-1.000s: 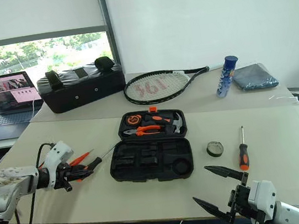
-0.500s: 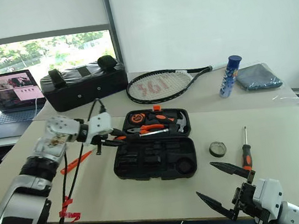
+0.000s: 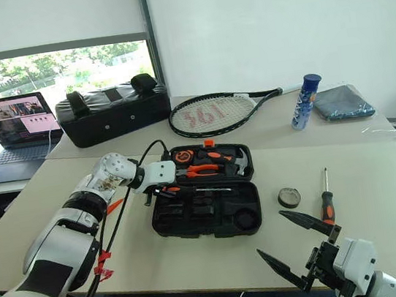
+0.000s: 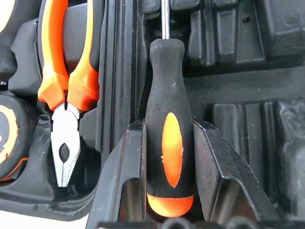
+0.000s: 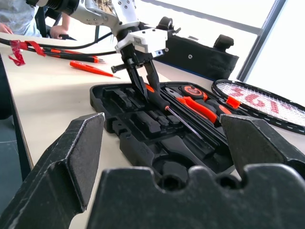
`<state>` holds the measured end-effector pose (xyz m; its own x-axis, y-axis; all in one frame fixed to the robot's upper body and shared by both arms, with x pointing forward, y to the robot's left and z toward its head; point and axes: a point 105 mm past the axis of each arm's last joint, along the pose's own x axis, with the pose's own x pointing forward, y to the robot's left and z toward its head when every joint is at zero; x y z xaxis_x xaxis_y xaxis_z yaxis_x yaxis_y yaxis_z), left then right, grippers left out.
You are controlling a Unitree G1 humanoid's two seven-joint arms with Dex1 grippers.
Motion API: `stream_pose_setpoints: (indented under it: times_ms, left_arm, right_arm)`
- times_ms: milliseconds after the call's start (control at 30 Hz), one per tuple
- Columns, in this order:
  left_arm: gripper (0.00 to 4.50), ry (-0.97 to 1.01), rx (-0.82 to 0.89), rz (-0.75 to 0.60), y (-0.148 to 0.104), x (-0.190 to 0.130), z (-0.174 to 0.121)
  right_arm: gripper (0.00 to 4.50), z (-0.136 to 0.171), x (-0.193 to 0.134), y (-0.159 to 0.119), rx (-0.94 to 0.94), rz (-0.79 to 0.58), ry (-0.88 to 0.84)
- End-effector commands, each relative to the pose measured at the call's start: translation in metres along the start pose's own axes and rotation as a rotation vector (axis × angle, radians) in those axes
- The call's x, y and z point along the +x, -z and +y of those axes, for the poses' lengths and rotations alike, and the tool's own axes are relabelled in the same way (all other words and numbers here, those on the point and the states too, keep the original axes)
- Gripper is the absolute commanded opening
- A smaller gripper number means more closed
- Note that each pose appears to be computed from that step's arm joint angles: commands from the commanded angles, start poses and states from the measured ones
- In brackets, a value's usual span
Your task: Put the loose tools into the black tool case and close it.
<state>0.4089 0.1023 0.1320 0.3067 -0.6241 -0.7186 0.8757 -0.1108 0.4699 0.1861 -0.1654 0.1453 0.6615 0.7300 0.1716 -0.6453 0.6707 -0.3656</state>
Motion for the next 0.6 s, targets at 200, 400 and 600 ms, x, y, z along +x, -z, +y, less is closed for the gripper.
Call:
stream_pose_setpoints:
  times_ms: [200,400,600]
  left_arm:
    - [2.75,-0.026,0.012,-0.04,-0.012,-0.005,0.01]
    - [3.69,-0.074,0.029,-0.224,-0.034,-0.037,0.024]
    - [3.17,-0.109,-0.037,-0.256,-0.026,-0.049,0.026]
  right_arm:
    - [4.5,0.0,0.002,-0.007,-0.009,-0.022,-0.006]
    - [4.5,0.001,0.002,-0.004,0.003,-0.019,-0.015]
    - [4.5,0.002,0.006,-0.001,0.012,-0.024,-0.024]
